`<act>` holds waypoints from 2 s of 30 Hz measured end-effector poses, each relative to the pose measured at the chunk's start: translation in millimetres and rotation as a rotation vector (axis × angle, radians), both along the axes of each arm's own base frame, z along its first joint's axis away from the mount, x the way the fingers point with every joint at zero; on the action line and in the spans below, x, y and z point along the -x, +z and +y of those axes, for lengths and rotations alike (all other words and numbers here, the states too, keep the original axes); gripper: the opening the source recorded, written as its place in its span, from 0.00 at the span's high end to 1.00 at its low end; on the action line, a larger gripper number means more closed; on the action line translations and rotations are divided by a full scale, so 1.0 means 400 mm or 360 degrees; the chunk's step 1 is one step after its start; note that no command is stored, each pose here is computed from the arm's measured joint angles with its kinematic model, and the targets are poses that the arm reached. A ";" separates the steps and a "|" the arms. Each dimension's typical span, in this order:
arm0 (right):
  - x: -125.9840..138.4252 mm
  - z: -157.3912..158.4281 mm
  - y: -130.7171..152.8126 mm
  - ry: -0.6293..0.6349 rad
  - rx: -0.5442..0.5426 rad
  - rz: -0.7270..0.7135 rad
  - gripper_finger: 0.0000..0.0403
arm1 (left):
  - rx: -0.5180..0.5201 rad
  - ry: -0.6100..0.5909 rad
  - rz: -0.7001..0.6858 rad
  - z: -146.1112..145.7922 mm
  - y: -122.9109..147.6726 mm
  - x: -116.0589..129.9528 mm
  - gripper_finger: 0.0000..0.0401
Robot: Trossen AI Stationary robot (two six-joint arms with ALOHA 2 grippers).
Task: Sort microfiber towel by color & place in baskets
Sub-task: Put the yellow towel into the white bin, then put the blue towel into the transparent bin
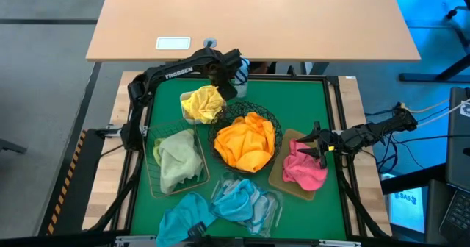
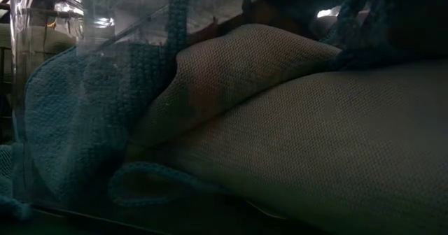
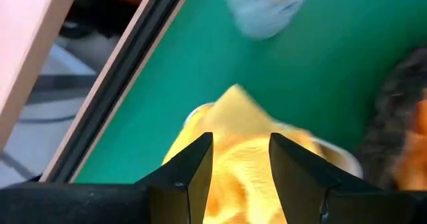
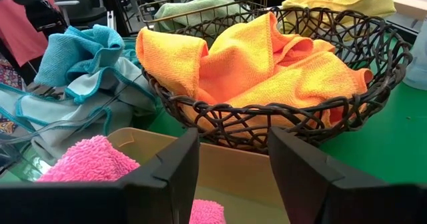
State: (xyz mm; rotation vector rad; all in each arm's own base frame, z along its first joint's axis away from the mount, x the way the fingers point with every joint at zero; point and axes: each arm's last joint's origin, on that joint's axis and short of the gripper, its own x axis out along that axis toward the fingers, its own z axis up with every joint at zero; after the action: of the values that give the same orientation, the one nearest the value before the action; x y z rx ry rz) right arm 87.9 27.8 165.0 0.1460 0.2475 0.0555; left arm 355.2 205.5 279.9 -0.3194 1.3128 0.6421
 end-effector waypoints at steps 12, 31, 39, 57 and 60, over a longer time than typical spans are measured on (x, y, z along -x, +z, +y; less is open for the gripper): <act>0.000 0.000 0.000 0.0000 0.0000 0.0001 0.56 | 0.0249 0.0035 0.0435 -0.020 -0.200 0.080 0.65; 0.000 0.000 0.000 -0.0001 0.0000 0.0000 0.56 | 0.0163 -0.0018 0.0312 -0.003 -0.117 0.052 0.65; 0.000 0.000 0.000 0.0000 0.0000 0.0001 0.56 | 0.0139 -0.0053 0.0275 -0.023 0.009 0.041 0.65; -0.003 -0.010 0.013 -0.0193 0.0180 -0.0099 0.56 | 0.0070 -0.0389 -0.0178 -0.424 0.280 0.028 0.65; -0.007 -0.008 0.035 -0.0173 0.0268 -0.0254 0.56 | 0.0039 -0.0420 -0.0220 -0.513 0.294 0.035 0.65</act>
State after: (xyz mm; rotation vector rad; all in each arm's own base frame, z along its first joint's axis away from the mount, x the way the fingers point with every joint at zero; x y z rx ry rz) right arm 90.7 24.7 178.9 -0.0129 0.0840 -0.0616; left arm 341.0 0.3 397.5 -0.2020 1.2049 0.3752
